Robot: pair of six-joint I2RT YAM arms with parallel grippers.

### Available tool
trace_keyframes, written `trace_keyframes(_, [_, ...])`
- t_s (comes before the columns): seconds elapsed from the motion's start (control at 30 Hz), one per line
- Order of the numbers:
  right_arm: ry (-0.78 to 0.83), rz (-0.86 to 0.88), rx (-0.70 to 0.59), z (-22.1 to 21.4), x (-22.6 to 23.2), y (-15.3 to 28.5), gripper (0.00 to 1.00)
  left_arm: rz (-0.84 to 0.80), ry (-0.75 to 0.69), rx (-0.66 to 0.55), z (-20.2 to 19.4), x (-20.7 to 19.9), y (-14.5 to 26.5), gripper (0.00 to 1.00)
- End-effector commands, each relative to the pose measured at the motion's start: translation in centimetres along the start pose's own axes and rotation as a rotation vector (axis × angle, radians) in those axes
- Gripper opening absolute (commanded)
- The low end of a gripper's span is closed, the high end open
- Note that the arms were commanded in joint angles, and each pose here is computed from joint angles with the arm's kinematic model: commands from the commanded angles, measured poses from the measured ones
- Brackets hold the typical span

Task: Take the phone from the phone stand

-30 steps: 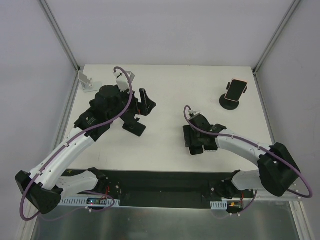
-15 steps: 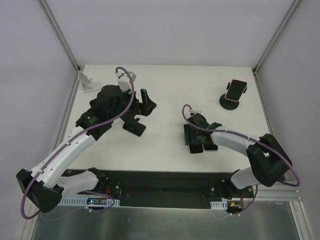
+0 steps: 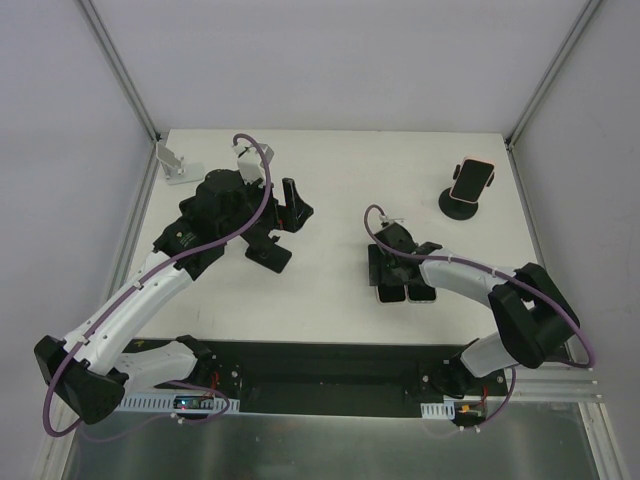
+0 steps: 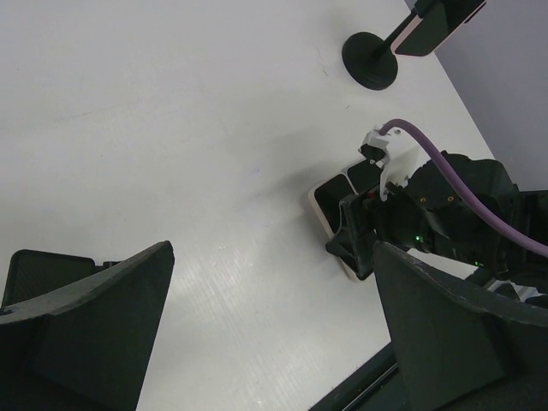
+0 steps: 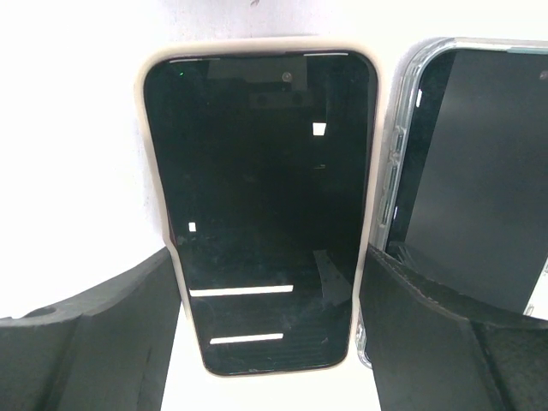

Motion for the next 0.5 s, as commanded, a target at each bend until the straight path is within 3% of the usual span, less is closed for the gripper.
trace_keyframes(0.0, [-0.046,-0.012,-0.055,1.59,0.28,-0.36,0.34,0.012,-0.015,-0.038,1.43,0.08,0.44,0.99])
trace_keyframes(0.4, [-0.078,-0.012,-0.046,0.87,0.12,-0.55,0.64,0.015,-0.014,-0.032,1.34,0.14,0.33,0.99])
trace_keyframes(0.47, [-0.079,-0.01,-0.047,0.76,0.06,-0.42,0.65,0.015,-0.014,-0.032,1.34,0.14,0.33,0.99])
Point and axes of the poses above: each gripper's point midway between its finger pads, its own y axis back along the fingers, its own x axis along the line the jaws close on, z = x × y, the point moved 3 cm from there along y, back along the fingers, and after that the axes turned 7 degrees about -y, right-handed, at the moved point
